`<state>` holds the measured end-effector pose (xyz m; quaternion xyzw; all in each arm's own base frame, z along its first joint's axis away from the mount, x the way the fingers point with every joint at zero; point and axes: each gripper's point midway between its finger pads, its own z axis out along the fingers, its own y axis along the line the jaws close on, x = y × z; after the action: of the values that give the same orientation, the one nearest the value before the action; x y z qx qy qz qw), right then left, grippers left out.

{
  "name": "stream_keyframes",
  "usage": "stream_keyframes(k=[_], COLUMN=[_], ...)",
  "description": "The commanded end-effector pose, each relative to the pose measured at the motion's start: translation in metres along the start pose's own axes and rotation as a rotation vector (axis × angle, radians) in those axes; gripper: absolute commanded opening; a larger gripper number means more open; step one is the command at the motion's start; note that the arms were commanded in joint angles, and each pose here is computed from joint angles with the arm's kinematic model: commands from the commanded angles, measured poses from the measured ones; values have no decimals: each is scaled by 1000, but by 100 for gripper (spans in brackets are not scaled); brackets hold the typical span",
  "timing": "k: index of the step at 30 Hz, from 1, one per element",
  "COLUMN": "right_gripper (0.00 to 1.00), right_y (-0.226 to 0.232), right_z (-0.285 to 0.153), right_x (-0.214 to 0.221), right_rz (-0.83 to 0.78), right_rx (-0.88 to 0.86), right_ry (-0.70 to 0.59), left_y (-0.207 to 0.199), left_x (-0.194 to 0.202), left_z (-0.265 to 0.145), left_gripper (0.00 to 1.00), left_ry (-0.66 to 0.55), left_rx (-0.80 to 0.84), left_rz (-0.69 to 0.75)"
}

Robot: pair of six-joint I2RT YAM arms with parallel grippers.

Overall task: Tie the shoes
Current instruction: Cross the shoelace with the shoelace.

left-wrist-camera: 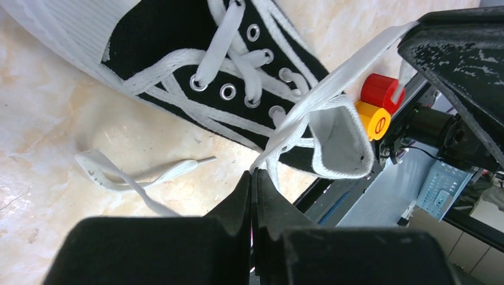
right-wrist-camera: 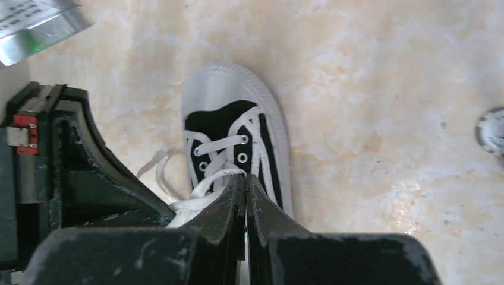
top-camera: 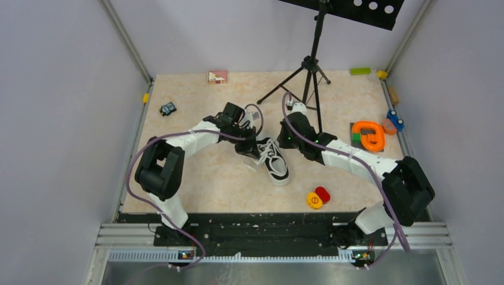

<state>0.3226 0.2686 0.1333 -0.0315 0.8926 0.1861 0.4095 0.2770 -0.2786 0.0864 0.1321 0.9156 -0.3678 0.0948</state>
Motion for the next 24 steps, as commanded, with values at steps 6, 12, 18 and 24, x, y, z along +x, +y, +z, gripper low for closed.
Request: stream_keyframes(k=[6, 12, 18, 24], right_gripper=[0, 0, 0, 0], right_y=[-30, -47, -49, -50], right_z=[-25, -32, -35, -36], right_x=[-37, -43, -42, -38], right_rz=[82, 97, 104, 104], right_rx=[104, 126, 122, 115], right_ry=[-161, -177, -177, -168], left_y=[-37, -23, 22, 52], left_x=[-45, -59, -46, -9], left_z=[-51, -74, -79, -57], left_gripper=[80, 75, 63, 75], left_ry=[-180, -274, -338, -238], left_rx=[-69, -172, -263, -316], left_rz=[83, -32, -169, -170])
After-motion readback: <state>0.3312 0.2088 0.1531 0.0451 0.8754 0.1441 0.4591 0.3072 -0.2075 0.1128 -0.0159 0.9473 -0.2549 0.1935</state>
